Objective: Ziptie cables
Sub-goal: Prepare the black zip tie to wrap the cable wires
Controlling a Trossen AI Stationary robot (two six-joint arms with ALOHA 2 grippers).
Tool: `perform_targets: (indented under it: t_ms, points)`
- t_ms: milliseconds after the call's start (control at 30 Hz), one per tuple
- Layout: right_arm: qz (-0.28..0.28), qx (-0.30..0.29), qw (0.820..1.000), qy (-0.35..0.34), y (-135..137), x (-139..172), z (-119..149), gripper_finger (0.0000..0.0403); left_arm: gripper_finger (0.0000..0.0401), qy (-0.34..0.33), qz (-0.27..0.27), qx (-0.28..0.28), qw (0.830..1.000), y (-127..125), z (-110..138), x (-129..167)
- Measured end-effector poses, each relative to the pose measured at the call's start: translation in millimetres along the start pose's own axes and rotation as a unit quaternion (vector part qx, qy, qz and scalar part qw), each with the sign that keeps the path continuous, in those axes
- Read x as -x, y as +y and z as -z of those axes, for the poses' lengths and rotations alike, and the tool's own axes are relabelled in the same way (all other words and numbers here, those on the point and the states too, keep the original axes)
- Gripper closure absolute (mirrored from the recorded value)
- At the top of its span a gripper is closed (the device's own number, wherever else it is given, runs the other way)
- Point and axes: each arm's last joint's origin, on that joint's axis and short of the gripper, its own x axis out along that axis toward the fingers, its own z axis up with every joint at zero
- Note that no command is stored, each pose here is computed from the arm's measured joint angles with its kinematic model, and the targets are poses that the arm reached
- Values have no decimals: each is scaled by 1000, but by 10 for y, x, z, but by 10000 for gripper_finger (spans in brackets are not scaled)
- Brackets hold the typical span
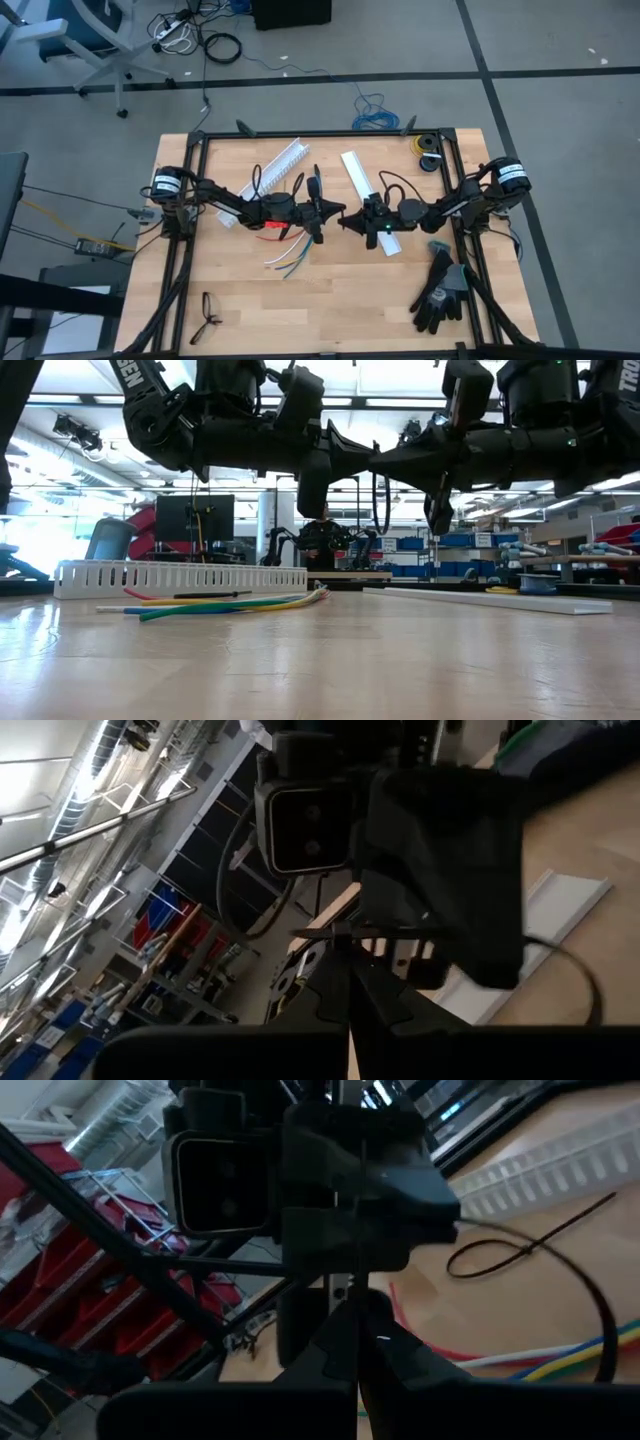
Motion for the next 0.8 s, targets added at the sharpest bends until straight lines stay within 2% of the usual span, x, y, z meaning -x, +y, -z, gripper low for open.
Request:
perform_targets:
  t_ms: [400, 733, 800]
  points:
    - [1, 11, 1000, -19, -57, -9, -79, 403, 400, 15, 27, -4, 1000, -97, -24, 15]
    - [-11, 36, 999, -5, -56, -10, -70, 400, 400, 9, 24, -1, 1000, -104, -49, 20]
    - [-12, 40, 999, -3, -56, -10, -68, 393, 400, 9, 23, 15, 1000, -104, -50, 20]
